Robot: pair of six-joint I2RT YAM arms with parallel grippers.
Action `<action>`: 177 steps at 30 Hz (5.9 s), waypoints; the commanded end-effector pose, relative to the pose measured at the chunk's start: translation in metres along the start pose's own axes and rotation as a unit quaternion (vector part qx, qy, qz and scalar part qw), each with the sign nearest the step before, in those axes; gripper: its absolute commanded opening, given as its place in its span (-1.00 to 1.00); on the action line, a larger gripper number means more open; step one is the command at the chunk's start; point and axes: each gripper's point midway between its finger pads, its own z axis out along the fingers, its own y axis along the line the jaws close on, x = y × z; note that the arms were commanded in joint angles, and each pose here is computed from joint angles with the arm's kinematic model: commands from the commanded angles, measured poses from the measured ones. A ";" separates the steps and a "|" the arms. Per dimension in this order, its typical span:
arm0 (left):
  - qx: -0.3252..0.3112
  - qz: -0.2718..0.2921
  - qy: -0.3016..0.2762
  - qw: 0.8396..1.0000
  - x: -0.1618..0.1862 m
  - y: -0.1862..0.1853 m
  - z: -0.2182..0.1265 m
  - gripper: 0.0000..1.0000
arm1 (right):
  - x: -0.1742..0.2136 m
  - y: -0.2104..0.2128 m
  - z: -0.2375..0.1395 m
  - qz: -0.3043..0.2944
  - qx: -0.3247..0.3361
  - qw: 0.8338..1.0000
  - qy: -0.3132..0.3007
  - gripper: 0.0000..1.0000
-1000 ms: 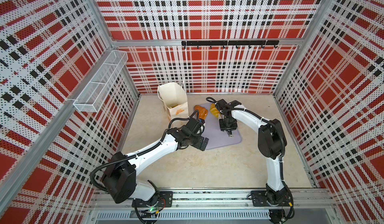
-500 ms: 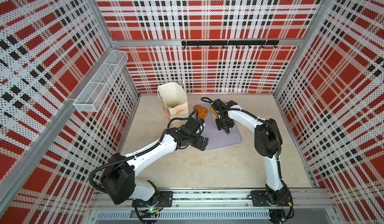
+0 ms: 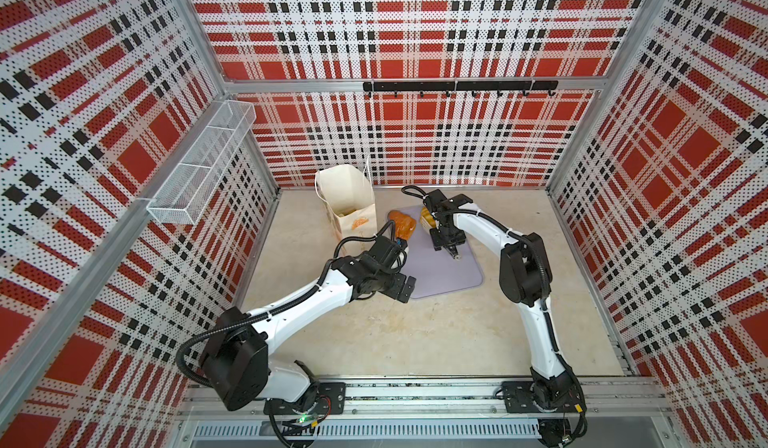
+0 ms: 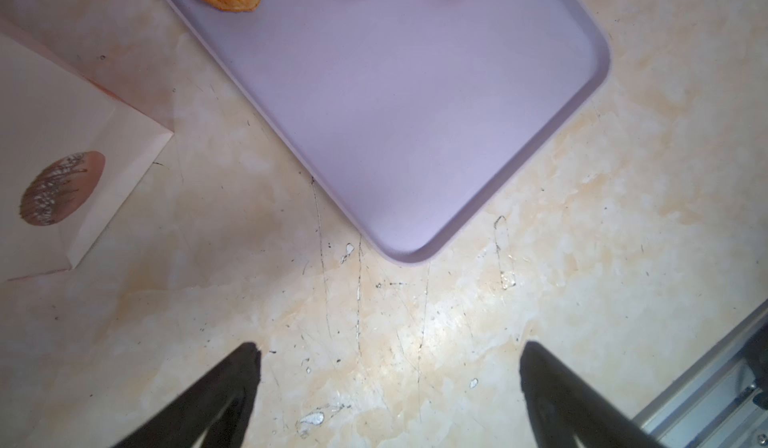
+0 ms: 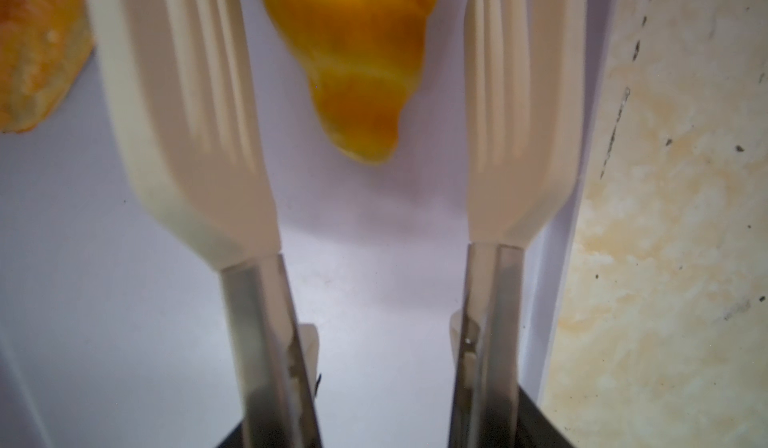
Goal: Place the fake bread into the paper bag
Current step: 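Lower the tongs onto the yellow striped croissant and pinch it, then lift the yellow striped croissant off the tray in the tongs, then carry the croissant in the tongs over the bag opening, then open the tongs with right gripper to drop the croissant into the bag, then move the empty tongs back over the tray toward the orange bun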
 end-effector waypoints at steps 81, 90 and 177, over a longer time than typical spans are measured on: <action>-0.003 -0.069 -0.238 0.969 -0.034 0.045 -0.162 0.99 | 0.040 0.071 -0.216 -0.002 -0.086 0.964 -0.251 -0.26; -0.021 -0.075 -0.255 0.964 -0.037 0.060 -0.182 0.99 | 0.030 0.082 -0.261 -0.004 -0.109 0.946 -0.305 -0.26; -0.046 -0.174 -0.252 0.951 -0.032 0.107 -0.187 0.99 | -0.039 0.109 -0.325 -0.049 -0.161 0.906 -0.389 0.23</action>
